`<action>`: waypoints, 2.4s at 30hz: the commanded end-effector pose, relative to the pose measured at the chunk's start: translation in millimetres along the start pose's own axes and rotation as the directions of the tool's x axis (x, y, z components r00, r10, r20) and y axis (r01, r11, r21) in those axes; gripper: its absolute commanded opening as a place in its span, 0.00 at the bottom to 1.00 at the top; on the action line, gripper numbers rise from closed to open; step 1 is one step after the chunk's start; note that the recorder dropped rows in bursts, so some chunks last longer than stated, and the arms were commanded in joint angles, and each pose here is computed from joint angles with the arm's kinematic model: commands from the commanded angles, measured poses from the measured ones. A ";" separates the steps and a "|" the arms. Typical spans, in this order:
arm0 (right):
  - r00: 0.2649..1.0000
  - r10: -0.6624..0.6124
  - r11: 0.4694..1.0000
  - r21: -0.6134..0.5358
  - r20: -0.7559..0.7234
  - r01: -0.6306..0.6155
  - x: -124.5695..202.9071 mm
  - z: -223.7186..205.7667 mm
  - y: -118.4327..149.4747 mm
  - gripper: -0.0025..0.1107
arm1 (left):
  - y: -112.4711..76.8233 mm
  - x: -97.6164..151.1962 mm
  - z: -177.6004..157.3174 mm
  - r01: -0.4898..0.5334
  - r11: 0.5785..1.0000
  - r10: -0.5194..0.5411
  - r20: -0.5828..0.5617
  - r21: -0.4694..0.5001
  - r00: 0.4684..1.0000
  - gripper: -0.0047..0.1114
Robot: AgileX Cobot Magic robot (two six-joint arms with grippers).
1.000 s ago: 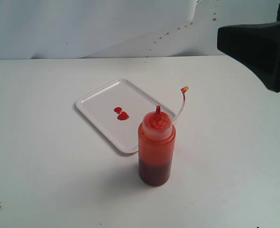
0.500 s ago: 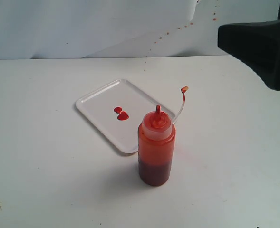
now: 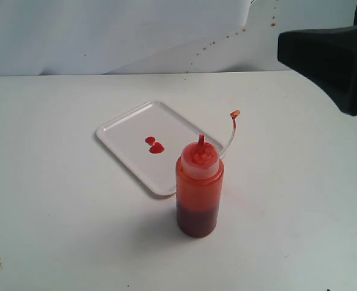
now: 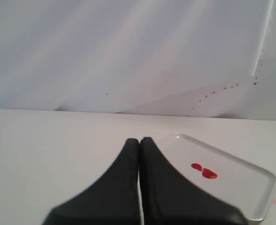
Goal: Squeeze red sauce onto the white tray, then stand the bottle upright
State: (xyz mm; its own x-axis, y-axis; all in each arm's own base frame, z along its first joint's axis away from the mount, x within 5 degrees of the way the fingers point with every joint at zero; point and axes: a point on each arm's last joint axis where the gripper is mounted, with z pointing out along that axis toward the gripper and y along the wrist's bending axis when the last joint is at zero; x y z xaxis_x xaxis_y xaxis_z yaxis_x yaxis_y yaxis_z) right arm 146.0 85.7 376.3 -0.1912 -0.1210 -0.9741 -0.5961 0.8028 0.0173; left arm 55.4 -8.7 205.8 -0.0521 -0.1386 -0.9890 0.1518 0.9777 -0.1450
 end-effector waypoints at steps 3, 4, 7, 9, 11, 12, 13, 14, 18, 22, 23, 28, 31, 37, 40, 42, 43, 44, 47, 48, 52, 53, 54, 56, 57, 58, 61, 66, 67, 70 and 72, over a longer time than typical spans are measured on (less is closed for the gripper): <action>1.000 0.000 1.000 0.006 0.018 0.000 -2.8 -1.6 -0.2 0.95 | 1.6 10.6 0.1 0.003 1.000 -0.004 -0.081 -0.014 0.997 0.04; 1.000 0.000 1.000 0.006 0.018 0.000 -2.8 -1.6 -0.2 0.95 | 1.9 12.0 0.0 0.001 1.000 -0.002 -0.097 -0.016 0.995 0.04; 1.000 0.000 1.000 0.006 0.018 0.000 -2.8 -1.6 -0.2 0.95 | 2.7 16.9 -0.6 -0.024 0.999 0.020 -0.151 -0.022 0.988 0.04; 1.000 0.000 1.000 0.006 0.018 0.000 -2.8 -1.6 -0.2 0.95 | 3.1 18.0 -0.8 -0.054 0.998 0.049 -0.163 -0.021 0.985 0.04; 1.000 0.000 1.000 0.006 0.018 0.000 -2.8 -1.6 -0.2 0.95 | 3.2 18.2 -0.9 -0.062 0.998 0.058 -0.166 -0.021 0.984 0.04; 1.000 0.000 1.000 0.006 0.018 0.000 -2.8 -1.6 -0.2 0.95 | 3.2 18.2 -0.9 -0.066 0.998 0.062 -0.166 -0.020 0.984 0.04; 1.000 0.000 1.000 0.006 0.018 0.000 -2.8 -1.6 -0.2 0.95 | 3.2 18.2 -0.9 -0.066 0.998 0.062 -0.166 -0.020 0.984 0.04; 1.000 0.000 1.000 0.006 0.018 0.000 -2.8 -1.6 -0.2 0.95 | 3.2 18.2 -0.9 -0.066 0.998 0.062 -0.166 -0.020 0.984 0.04; 1.000 0.000 1.000 0.006 0.018 0.000 -2.8 -1.6 -0.2 0.95 | 3.2 18.2 -0.9 -0.066 0.998 0.062 -0.166 -0.020 0.984 0.04; 1.000 0.000 1.000 0.006 0.018 0.000 -2.8 -1.6 -0.2 0.95 | 3.2 18.2 -0.9 -0.066 0.998 0.062 -0.166 -0.020 0.984 0.04; 1.000 0.000 1.000 0.006 0.018 0.000 -2.8 -1.6 -0.2 0.95 | 3.2 18.2 -0.9 -0.066 0.998 0.062 -0.166 -0.020 0.984 0.04; 1.000 0.000 1.000 0.006 0.018 0.000 -2.8 -1.6 -0.2 0.95 | 4.5 18.0 -0.9 -0.084 0.996 0.076 -0.165 -0.036 0.983 0.04; 1.000 0.000 1.000 0.006 0.018 0.000 -2.8 -1.6 -0.2 0.95 | 7.1 17.8 -1.1 -0.077 0.993 0.062 -0.163 -0.085 0.985 0.04; 1.000 0.000 1.000 0.006 0.018 0.000 -2.8 -1.6 -0.2 0.95 | 15.4 16.8 -2.5 -0.061 0.969 0.025 -0.148 -0.240 0.989 0.04; 1.000 0.000 1.000 0.006 0.018 0.000 -2.8 -1.6 -0.2 0.95 | 15.7 16.9 -2.6 -0.060 0.968 0.024 -0.150 -0.245 0.988 0.04; 1.000 0.000 1.000 0.006 0.018 0.000 -2.8 -1.6 -0.2 0.95 | 15.7 16.9 -2.6 -0.060 0.968 0.024 -0.150 -0.245 0.988 0.04; 1.000 0.000 1.000 0.006 0.018 0.000 -2.8 -1.6 -0.2 0.95 | 15.6 17.0 -2.6 -0.061 0.968 0.024 -0.150 -0.244 0.988 0.04; 1.000 0.000 1.000 0.006 0.018 0.000 -2.8 -1.6 -0.2 0.95 | 15.6 17.0 -2.6 -0.061 0.968 0.024 -0.150 -0.244 0.988 0.04; 1.000 0.000 1.000 0.006 0.018 0.000 -2.8 -1.6 -0.2 0.95 | 15.6 17.0 -2.6 -0.061 0.968 0.024 -0.150 -0.244 0.988 0.04; 1.000 0.000 1.000 0.006 0.018 0.000 -2.8 -1.6 -0.2 0.95 | 15.6 17.0 -2.6 -0.061 0.968 0.024 -0.150 -0.244 0.988 0.04; 1.000 0.000 1.000 0.006 0.018 0.000 -2.8 -1.6 -0.2 0.95 | 15.5 17.0 -2.5 -0.039 0.969 0.003 -0.145 -0.245 0.989 0.04; 1.000 0.000 1.000 0.006 0.018 0.000 -2.8 -1.6 -0.2 0.95 | 15.5 17.0 -2.5 -0.035 0.969 -0.001 -0.144 -0.246 0.990 0.04; 1.000 0.000 1.000 0.006 0.018 0.000 -2.8 -1.6 -0.2 0.95 | 15.5 17.0 -2.5 -0.033 0.969 -0.003 -0.143 -0.246 0.990 0.04; 1.000 0.000 1.000 0.006 0.018 0.000 -2.8 -1.6 -0.2 0.95 | 15.5 17.0 -2.5 -0.028 0.969 -0.008 -0.142 -0.246 0.990 0.04; 1.000 0.000 1.000 0.006 0.018 0.000 -2.8 -1.6 -0.2 0.95 | 15.2 17.0 -2.5 -0.023 0.970 -0.012 -0.142 -0.243 0.990 0.04; 1.000 0.000 1.000 0.006 0.018 0.000 -2.8 -1.6 -0.2 0.95 | 14.8 17.1 -2.4 -0.024 0.972 -0.010 -0.143 -0.235 0.990 0.04; 1.000 0.000 1.000 0.006 0.018 0.000 -2.8 -1.6 -0.2 0.95 | 12.8 17.4 -1.9 -0.035 0.980 0.005 -0.150 -0.198 0.989 0.04; 1.000 0.000 1.000 0.006 0.018 0.000 -2.8 -1.6 -0.2 0.95 | 12.4 17.4 -1.8 -0.076 0.981 0.047 -0.159 -0.181 0.986 0.04; 1.000 0.000 1.000 0.006 0.018 0.000 -2.8 -1.6 -0.2 0.95 | 12.4 17.4 -1.8 -0.076 0.981 0.047 -0.159 -0.181 0.986 0.04; 1.000 0.000 1.000 0.006 0.018 0.000 -2.8 -1.6 -0.2 0.95 | 12.4 17.4 -1.8 -0.076 0.981 0.047 -0.159 -0.181 0.986 0.04; 1.000 0.000 1.000 0.006 0.018 0.000 -2.8 -1.6 -0.2 0.95 | 12.3 17.1 -1.8 -0.075 0.981 0.047 -0.156 -0.180 0.987 0.04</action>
State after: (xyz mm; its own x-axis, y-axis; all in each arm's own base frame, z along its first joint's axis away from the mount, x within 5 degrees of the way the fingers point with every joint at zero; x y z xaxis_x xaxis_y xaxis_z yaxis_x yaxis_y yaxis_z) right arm 146.0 85.7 376.3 -0.1912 -0.1210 -0.9741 -0.5961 0.8028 0.0173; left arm 54.6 1.3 188.0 -0.2020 -0.0820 -0.9759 -0.0309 0.9965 -0.0773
